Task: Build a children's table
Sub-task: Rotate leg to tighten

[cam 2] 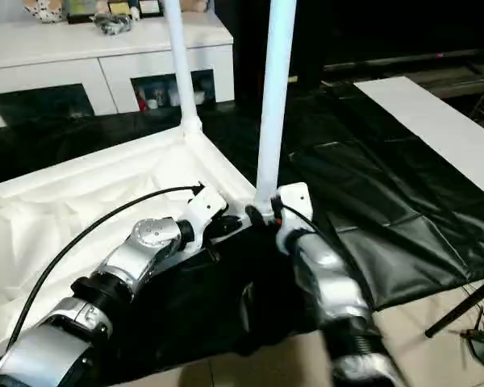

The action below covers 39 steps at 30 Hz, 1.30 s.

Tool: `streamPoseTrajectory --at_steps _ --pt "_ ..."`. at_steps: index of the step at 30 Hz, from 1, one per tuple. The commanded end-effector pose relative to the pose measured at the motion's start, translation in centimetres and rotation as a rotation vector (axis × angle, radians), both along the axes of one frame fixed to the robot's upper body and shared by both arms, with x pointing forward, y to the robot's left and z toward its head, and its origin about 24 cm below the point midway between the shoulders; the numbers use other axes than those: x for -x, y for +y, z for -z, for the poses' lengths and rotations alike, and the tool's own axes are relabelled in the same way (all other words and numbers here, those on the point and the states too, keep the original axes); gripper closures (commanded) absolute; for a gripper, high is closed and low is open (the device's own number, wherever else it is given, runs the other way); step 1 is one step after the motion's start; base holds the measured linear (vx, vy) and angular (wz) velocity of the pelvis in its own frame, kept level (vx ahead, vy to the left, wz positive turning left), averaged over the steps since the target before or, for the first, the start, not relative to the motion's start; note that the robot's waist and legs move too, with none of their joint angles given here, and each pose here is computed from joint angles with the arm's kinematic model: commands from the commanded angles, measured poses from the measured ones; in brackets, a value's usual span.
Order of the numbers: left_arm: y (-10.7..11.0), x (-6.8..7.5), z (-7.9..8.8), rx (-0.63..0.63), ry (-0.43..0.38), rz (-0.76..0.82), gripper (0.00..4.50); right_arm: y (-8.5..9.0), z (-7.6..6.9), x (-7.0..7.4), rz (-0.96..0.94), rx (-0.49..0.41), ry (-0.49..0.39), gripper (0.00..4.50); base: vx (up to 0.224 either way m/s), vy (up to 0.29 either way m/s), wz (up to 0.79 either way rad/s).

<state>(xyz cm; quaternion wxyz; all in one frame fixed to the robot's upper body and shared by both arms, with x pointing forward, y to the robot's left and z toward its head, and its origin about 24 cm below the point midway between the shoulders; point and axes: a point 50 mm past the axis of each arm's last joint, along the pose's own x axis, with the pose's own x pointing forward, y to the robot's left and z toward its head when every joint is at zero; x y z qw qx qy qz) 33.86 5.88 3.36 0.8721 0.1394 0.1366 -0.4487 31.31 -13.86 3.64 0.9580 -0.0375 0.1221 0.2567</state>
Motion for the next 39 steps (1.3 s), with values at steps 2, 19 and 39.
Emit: streamPoseTrajectory --at_steps 2,19,39 --pt "0.6 -0.2 -0.1 0.074 -0.022 -0.072 4.23 0.6 -0.6 1.1 -0.194 0.006 -0.005 0.8 0.0 0.0 0.0" --pt "7.2 6.2 -3.3 0.061 0.218 0.29 2.66 0.4 -0.7 2.1 -0.308 0.022 -0.002 0.79 0.0 0.0 0.0" --pt "7.4 2.1 -0.9 -0.259 0.096 -0.111 1.22 0.0 -0.3 2.4 -0.365 0.079 0.015 0.79 0.0 0.0 0.0"
